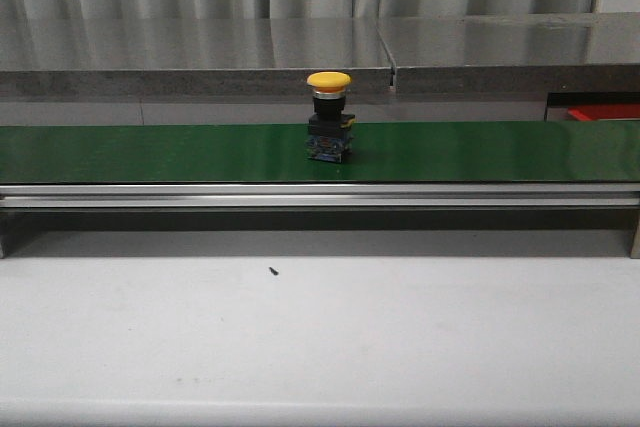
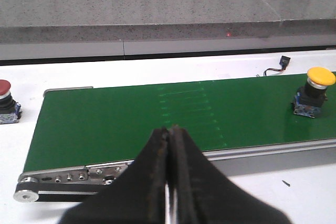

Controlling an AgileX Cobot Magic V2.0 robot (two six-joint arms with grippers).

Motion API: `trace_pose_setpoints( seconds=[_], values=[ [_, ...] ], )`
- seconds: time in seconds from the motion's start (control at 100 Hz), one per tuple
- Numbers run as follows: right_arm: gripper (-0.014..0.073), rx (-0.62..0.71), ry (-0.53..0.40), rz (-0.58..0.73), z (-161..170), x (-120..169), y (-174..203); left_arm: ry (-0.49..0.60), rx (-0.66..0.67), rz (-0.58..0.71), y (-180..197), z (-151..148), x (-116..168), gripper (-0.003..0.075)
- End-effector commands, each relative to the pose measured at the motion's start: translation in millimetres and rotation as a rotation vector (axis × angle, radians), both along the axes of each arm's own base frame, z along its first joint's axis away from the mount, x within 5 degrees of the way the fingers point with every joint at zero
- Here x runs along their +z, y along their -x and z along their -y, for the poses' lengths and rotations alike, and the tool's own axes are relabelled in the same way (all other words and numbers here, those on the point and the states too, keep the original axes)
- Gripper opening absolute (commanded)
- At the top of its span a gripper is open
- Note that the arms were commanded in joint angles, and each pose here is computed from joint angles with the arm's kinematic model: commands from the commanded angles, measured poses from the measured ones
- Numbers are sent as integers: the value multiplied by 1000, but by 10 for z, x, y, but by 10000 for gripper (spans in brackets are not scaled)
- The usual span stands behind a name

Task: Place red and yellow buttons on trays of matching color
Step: 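Lift the red button and lower it into the red tray, open right gripper, then move the right gripper down onto the yellow button on the belt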

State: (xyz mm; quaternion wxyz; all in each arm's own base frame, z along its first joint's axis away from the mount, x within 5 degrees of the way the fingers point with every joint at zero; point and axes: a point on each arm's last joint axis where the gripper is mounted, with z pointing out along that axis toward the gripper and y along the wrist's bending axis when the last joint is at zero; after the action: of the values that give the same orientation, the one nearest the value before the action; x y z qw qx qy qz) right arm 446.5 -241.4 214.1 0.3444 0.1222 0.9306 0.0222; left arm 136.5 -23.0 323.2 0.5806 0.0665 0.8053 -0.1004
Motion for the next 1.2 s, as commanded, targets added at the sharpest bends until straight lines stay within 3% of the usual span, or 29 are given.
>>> trace_pose_setpoints(
  seconds=[0.0, 0.28, 0.5, 0.65, 0.97, 1.19],
  values=[
    [479, -9, 83, 165, -48, 783, 102, 29, 29, 79, -12, -14, 140, -19],
    [479, 157, 113, 189, -429, 1462, 448, 29, 29, 79, -12, -14, 140, -19],
    [479, 251, 135, 199, -887, 1697, 844, 29, 29, 79, -12, -14, 140, -19],
    [479, 372, 164, 166, -1264, 1625, 1085, 29, 29, 79, -12, -14, 140, -19],
    [484, 605, 134, 48, -1900, 1127, 1301, 29, 29, 79, -12, -14, 140, -19],
    [615, 737, 129, 30, -2328, 956, 1276, 29, 29, 79, -12, -14, 140, -19]
  ],
)
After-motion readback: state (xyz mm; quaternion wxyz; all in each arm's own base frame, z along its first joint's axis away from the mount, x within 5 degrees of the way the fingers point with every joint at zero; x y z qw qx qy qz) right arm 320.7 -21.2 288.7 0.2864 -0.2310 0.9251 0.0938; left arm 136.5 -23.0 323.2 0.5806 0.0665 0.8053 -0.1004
